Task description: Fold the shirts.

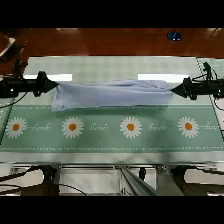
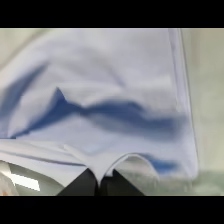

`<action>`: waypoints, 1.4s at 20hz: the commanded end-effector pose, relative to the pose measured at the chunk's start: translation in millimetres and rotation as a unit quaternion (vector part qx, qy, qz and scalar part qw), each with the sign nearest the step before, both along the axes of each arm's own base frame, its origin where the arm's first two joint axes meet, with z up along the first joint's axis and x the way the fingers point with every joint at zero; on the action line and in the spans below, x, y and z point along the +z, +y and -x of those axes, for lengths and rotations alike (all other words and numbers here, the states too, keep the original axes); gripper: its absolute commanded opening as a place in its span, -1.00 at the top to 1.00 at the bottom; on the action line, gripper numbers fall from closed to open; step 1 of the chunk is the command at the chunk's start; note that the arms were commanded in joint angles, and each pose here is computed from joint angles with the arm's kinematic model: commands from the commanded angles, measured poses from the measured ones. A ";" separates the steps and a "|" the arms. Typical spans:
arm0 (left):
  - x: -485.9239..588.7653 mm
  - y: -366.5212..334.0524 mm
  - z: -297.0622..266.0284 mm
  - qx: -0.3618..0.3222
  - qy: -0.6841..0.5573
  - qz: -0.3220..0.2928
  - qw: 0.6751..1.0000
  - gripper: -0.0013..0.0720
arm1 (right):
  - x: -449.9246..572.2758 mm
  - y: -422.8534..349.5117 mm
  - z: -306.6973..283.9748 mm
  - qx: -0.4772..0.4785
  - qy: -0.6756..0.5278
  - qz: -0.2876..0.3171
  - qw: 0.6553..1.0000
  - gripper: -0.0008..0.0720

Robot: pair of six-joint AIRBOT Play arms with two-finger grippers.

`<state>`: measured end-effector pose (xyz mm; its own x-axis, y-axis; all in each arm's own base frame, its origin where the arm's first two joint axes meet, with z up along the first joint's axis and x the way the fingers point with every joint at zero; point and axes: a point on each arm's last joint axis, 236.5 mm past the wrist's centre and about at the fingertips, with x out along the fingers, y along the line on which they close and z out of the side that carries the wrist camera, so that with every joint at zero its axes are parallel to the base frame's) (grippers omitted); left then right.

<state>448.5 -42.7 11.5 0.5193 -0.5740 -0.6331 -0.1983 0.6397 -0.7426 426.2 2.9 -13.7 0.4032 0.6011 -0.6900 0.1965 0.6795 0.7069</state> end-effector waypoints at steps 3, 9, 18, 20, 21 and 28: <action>-34.0 -27.1 -55.3 -0.009 0.034 0.024 0.999 0.93 | -11.5 -1.5 -73.4 -0.013 -0.027 0.001 1.000 0.89; -57.4 -30.8 -44.0 -0.051 0.052 0.019 0.997 -0.40 | -37.5 -16.1 -93.5 -0.029 -0.020 0.012 0.999 -0.14; 10.8 97.7 15.5 -0.015 0.032 -0.142 0.989 -0.42 | -27.6 -95.1 -1.8 -0.018 0.086 0.088 0.992 -0.14; 20.0 94.4 22.4 0.035 -0.008 -0.147 0.988 -0.42 | -42.1 -90.1 4.5 -0.035 0.097 0.073 0.992 -0.14; 21.2 86.1 27.7 0.050 -0.023 -0.143 0.988 -0.42 | -45.8 -82.0 -0.4 -0.046 0.090 0.058 0.993 -0.14; 7.3 -15.2 52.5 -0.032 -0.050 -0.141 0.988 -0.42 | -51.6 -54.9 -39.8 -0.069 0.039 0.019 0.997 -0.17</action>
<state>398.9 -26.5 19.3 0.5476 -0.3995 -0.7353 -0.1486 0.8183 -0.5553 453.9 -63.6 -62.2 0.3928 0.4930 -0.7763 0.3522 0.6991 0.6222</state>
